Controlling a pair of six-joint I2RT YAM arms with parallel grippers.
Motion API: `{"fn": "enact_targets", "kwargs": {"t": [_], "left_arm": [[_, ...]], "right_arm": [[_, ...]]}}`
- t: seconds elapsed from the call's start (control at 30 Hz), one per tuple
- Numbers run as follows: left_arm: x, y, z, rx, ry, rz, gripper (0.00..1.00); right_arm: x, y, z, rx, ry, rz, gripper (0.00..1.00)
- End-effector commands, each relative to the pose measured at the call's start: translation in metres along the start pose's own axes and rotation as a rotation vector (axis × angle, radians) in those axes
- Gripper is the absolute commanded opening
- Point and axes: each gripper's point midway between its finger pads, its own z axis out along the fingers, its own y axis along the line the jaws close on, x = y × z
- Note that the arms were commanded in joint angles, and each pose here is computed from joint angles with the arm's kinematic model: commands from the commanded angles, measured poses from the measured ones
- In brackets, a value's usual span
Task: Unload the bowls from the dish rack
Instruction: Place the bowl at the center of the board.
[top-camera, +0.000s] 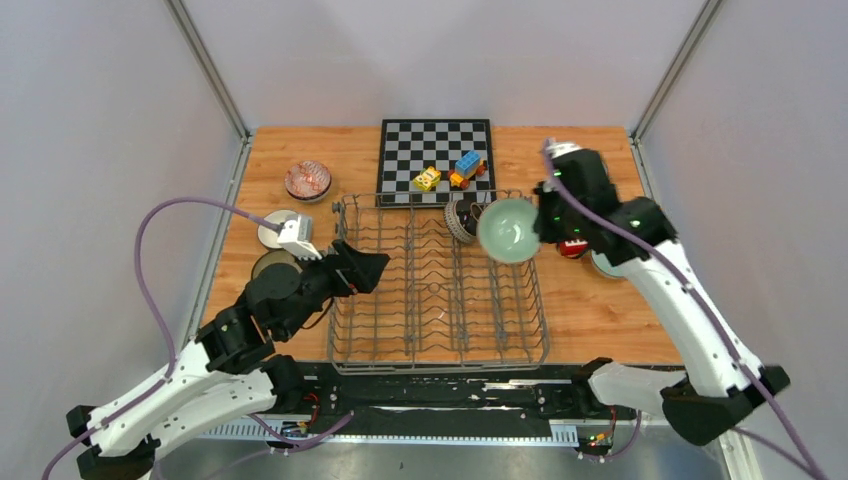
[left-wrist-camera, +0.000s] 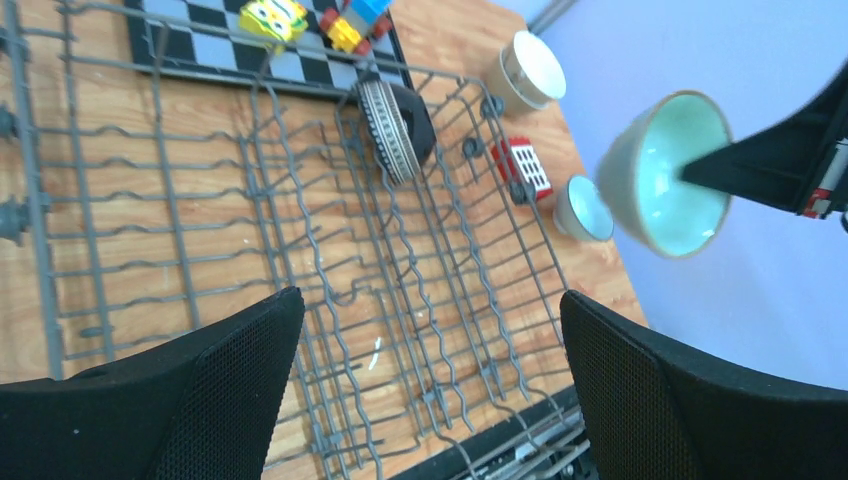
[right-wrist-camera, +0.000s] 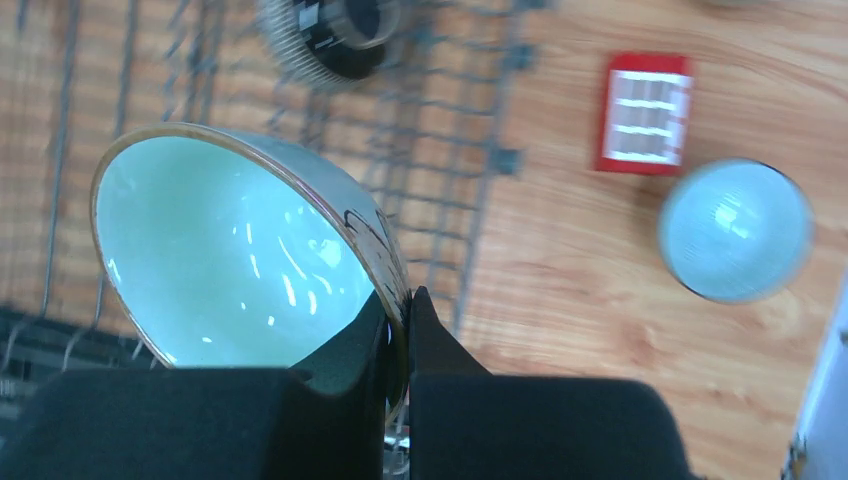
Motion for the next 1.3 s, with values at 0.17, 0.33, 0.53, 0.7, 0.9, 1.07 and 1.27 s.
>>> {"fn": "enact_targets", "kwargs": {"t": [0.17,0.33,0.53,0.7,0.9,1.07,1.27], "left_arm": [[0.022,0.05,0.006,-0.201,0.024,0.086,1.0],[0.041,0.049,0.013,-0.191,0.106,0.099,1.0],[0.056,0.042,0.012,-0.122,0.146,0.072,1.0],[0.066,0.045,0.009,-0.11,0.173,0.062,1.0],[0.073,0.051,0.006,-0.115,0.185,0.052,1.0],[0.077,0.055,0.007,-0.129,0.189,0.056,1.0],[0.081,0.062,0.008,-0.16,0.201,0.069,1.0]], "right_arm": [[0.036,-0.149,-0.034,0.474,-0.058,0.453,0.0],[0.086,-0.175,-0.028,0.571,-0.08,0.754,0.0],[0.138,-0.17,-0.003,0.559,-0.142,1.002,0.0],[0.181,-0.164,0.022,0.578,-0.107,1.128,0.0],[0.206,-0.166,0.036,0.621,-0.081,1.181,0.0],[0.217,-0.17,0.048,0.626,-0.075,1.217,0.0],[0.234,-0.176,0.056,0.656,-0.047,1.251,0.0]]}}
